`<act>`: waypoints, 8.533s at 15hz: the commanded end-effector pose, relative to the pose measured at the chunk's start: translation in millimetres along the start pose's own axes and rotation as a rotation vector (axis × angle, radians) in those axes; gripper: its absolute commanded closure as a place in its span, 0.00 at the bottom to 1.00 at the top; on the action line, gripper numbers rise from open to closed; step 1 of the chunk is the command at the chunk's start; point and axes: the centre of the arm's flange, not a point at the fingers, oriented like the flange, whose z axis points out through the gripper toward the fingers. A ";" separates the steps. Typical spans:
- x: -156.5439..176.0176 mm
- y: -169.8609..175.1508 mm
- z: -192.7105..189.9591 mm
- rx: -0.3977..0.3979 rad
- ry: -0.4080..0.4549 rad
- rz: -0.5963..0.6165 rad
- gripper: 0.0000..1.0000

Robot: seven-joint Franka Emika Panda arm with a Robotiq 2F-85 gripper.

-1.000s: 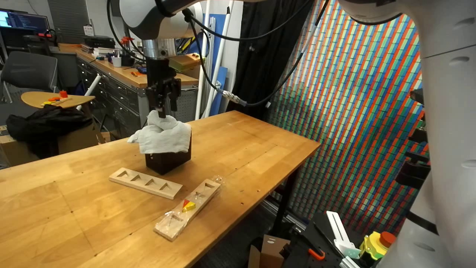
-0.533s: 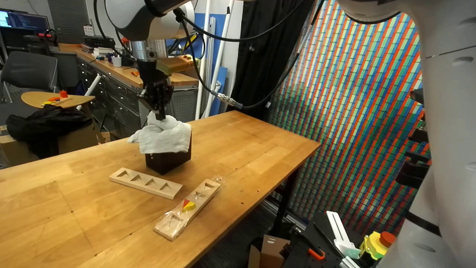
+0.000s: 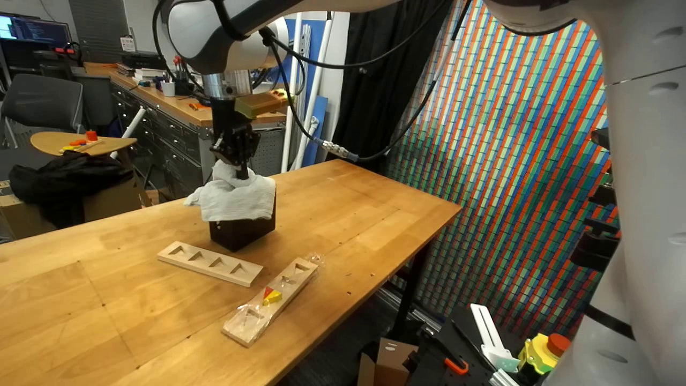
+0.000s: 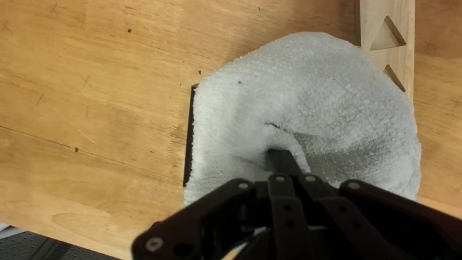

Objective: Place the white towel inside the black basket

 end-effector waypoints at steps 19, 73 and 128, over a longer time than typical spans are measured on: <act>-12.6 37.9 146.1 0.429 -0.049 0.145 1.00; 55.0 34.0 3.4 0.058 -0.028 -0.197 1.00; -10.6 3.2 56.4 0.126 -0.022 -0.062 1.00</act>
